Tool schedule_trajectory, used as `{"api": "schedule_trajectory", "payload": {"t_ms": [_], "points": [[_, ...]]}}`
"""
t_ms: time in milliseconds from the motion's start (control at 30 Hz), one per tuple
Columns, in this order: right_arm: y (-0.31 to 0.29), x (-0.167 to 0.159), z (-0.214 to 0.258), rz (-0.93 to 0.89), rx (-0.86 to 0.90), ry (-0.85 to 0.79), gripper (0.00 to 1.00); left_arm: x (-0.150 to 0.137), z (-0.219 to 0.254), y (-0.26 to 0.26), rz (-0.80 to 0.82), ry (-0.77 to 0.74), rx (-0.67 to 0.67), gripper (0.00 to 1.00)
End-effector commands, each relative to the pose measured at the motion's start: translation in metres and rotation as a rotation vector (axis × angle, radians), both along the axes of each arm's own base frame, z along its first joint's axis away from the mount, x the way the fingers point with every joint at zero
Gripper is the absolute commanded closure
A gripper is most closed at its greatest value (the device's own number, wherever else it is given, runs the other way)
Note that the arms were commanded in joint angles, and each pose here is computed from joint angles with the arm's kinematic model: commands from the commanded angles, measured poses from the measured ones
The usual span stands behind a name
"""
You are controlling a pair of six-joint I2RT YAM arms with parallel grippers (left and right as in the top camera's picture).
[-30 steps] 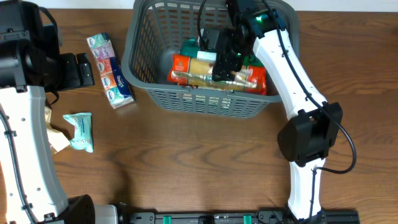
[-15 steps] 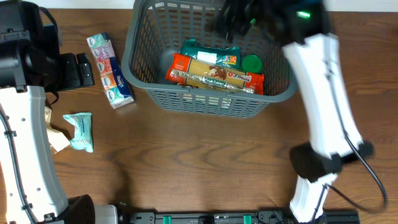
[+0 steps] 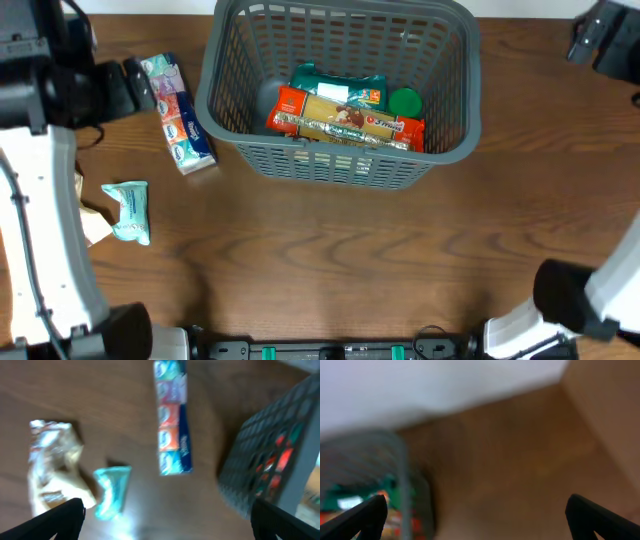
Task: Pack container
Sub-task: 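Withdraw the right gripper and reach the left gripper toward the tissues, then grasp the Kleenex tissue pack with the left gripper and lift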
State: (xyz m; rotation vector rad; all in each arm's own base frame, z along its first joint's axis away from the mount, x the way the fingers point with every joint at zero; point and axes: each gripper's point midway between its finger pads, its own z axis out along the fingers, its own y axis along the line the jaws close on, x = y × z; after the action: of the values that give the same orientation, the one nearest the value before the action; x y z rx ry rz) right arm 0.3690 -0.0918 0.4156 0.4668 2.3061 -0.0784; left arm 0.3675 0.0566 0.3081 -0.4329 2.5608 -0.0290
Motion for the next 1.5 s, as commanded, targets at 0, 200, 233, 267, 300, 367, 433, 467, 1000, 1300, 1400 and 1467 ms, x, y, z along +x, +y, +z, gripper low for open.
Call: {"api": "schedule_trajectory", "payload": {"t_ms": [0,200,233,267,300,367,433,467,1000,1300,1400,1467], "points": [[-0.006,0.008,-0.038,-0.013,0.098,0.108,0.01,0.033,-0.028,-0.007,0.021,0.026,-0.11,0.01],[-0.007,0.013,-0.089,0.024,0.11,0.272,0.01,0.085,-0.084,-0.001,0.054,0.065,-0.15,0.01],[-0.008,0.013,-0.098,0.029,0.112,0.296,0.01,0.09,-0.098,0.0,0.056,0.091,-0.154,0.01],[-0.008,0.014,-0.106,0.033,0.116,0.314,0.01,0.094,-0.111,0.0,0.057,0.117,-0.157,0.01],[-0.008,0.015,-0.114,0.032,0.121,0.334,0.01,0.097,-0.124,0.001,0.056,0.144,-0.159,0.01],[-0.009,0.016,-0.13,0.034,0.129,0.368,0.01,0.1,-0.152,0.001,0.041,0.207,-0.159,0.01],[-0.009,0.017,-0.146,0.033,0.139,0.4,0.01,0.101,-0.179,0.0,0.019,0.268,-0.157,0.01],[-0.009,0.018,-0.154,0.032,0.143,0.412,0.01,0.101,-0.192,0.0,0.009,0.297,-0.157,0.01],[-0.01,0.021,-0.198,0.094,0.125,0.485,0.01,0.104,-0.28,0.011,0.015,0.462,-0.012,0.01],[-0.01,0.02,-0.198,0.094,0.127,0.489,0.01,0.101,-0.303,0.01,0.014,0.504,-0.018,0.03],[-0.009,0.02,-0.198,0.094,0.127,0.489,0.01,0.101,-0.301,0.01,0.014,0.503,-0.019,0.17],[-0.009,0.02,-0.198,0.095,0.127,0.49,0.01,0.098,-0.299,0.009,0.013,0.51,-0.022,0.32]]}}
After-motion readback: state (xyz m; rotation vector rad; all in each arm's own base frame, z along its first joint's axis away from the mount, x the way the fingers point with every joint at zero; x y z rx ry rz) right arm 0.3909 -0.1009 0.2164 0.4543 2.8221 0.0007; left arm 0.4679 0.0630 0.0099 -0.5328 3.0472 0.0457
